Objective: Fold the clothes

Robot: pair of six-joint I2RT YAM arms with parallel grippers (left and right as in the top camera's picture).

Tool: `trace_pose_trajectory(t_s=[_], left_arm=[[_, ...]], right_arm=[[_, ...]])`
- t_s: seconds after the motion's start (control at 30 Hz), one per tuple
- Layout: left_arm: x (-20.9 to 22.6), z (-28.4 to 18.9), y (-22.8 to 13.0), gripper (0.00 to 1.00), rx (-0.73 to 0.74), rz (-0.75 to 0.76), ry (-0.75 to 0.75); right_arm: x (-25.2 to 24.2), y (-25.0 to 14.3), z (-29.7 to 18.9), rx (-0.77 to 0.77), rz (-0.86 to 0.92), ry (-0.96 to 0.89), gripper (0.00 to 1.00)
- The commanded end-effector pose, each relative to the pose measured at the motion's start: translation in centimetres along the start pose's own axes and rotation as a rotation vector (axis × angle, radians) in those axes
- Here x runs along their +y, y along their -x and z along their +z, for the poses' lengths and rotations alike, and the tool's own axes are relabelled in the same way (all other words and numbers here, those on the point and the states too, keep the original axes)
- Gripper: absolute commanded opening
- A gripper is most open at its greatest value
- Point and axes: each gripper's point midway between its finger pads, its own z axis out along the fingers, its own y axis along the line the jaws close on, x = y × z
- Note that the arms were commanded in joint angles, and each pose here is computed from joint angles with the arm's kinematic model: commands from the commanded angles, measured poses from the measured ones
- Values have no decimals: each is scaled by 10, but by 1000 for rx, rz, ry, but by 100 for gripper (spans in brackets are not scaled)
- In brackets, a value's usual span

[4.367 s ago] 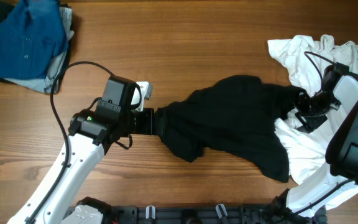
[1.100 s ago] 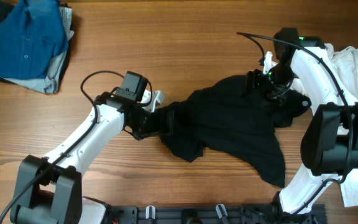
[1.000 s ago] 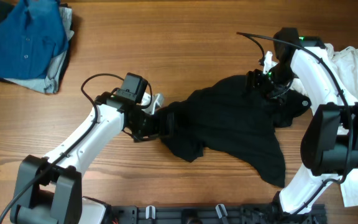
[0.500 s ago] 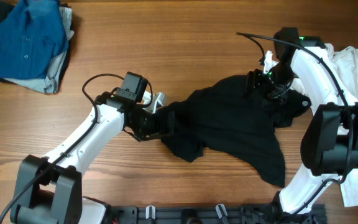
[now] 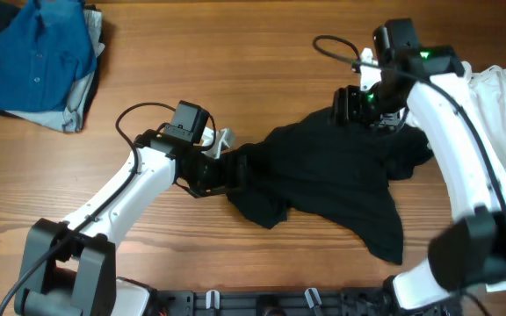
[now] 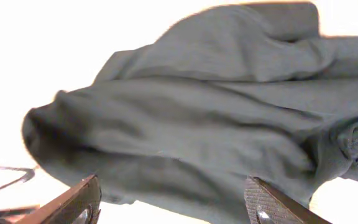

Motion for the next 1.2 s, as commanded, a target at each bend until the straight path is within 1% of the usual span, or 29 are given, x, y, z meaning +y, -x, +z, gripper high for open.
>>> trace_pose_trajectory(t_s=[0.0,0.07,0.17,0.3,0.33,0.37,0.43,0.5,0.53,0.63,0.8,1.0,1.07,1.17], left_arm=[[3,-3,2,92,-18,0,18],[4,-3,2,87,-21,0,25],[5,-3,2,86,-22,0,27],[5,-3,3,87,-23,0,30],[5,-3,3,87,-23,0,30],[5,-3,3,87,-23,0,29],[5,-3,3,87,-23,0,30],[5,-3,3,87,-23,-1,30],[5,-3,3,87,-23,-1,30],[5,-3,3,87,-24,0,29],[5,-3,3,87,-23,0,29],[5,-3,3,87,-23,-1,29],[5,-3,3,87,-23,0,30],[5,-3,2,87,-22,-1,29]], right_arm=[[38,-8,-49,-150,-135,6,72],[52,-16,-63,-195,-170,4,72],[72,-32,-84,-256,-247,-2,72],[88,-55,-102,-290,-264,6,71],[90,-61,-104,-286,-258,14,68],[92,-68,-106,-274,-255,18,63],[92,-80,-105,-245,-264,15,59],[92,-90,-105,-215,-272,9,49],[92,-94,-104,-205,-278,3,48],[89,-100,-106,-208,-281,-39,49],[96,-104,-106,-209,-311,-30,55],[95,-106,-105,-202,-313,-34,57],[95,-106,-105,-201,-313,-34,60],[94,-106,-105,-199,-313,-36,61]])
